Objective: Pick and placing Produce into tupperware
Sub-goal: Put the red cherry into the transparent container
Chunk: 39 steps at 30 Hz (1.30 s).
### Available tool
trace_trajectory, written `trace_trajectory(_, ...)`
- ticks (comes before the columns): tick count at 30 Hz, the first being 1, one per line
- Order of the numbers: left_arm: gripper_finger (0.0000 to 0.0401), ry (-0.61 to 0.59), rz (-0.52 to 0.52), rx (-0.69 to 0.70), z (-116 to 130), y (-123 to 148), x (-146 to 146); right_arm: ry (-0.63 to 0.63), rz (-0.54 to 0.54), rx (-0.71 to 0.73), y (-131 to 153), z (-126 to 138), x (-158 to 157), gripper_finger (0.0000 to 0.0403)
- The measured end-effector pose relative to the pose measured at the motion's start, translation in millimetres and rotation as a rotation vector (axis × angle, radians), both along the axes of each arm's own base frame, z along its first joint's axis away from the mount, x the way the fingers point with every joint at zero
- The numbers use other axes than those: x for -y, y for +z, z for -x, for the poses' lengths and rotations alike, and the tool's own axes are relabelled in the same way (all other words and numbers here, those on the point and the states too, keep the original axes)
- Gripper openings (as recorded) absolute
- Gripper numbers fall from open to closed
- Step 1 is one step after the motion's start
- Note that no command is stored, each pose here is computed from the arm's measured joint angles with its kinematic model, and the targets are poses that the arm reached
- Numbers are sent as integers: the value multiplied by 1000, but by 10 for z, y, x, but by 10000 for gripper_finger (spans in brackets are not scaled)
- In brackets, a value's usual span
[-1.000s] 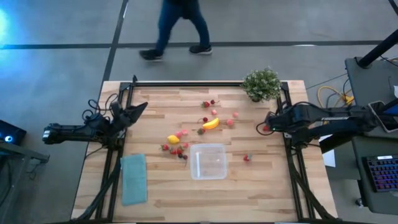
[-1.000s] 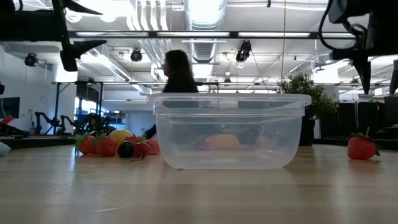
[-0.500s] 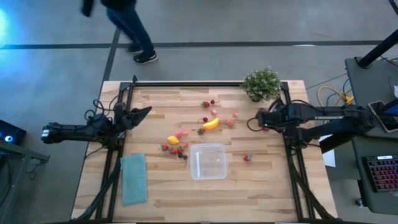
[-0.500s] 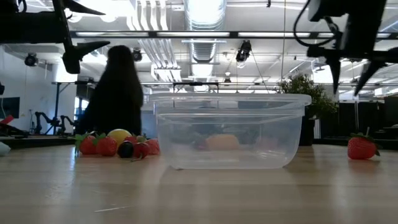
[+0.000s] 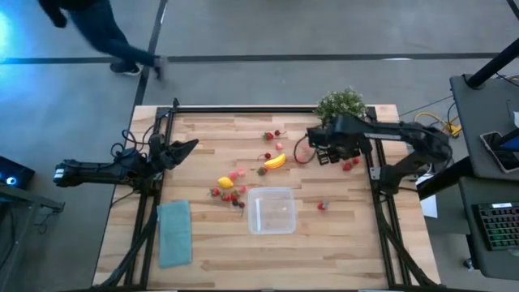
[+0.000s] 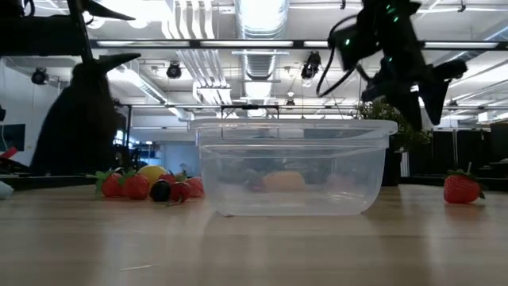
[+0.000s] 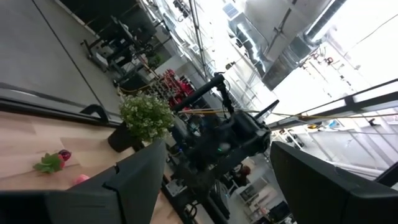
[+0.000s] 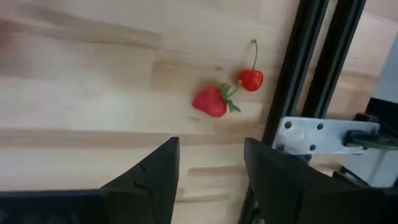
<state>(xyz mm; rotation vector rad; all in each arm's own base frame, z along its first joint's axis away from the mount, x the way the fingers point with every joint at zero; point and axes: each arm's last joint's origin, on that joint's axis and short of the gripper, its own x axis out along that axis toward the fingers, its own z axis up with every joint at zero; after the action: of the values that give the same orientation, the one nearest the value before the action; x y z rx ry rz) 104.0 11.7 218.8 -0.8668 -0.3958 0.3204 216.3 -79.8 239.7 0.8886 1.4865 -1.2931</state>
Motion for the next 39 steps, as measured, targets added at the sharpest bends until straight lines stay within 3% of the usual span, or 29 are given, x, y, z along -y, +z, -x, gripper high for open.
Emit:
trace_trajectory(6, 276, 0, 0, -11, -13, -9, 0, -102, -67, -85, -242, 86, 376, 171)
trace_trajectory(9, 276, 0, 0, -16, -19, -14, 0, -156, -123, -51, -379, 173, 487, 170)
trace_trajectory(17, 276, 0, 0, -17, -20, -15, 0, -288, -137, -14, -544, 482, 449, 169)
trace_trajectory(29, 276, 0, -1, -30, -34, -25, 0, -494, 46, 71, -617, 788, 284, 169)
trace_trajectory(35, 276, 0, -1, -28, -31, -23, 0, -408, 200, 92, -499, 816, 210, 169)
trace_trajectory(39, 276, 0, -1, -29, -33, -25, 0, -380, 217, 125, -494, 853, 177, 169)
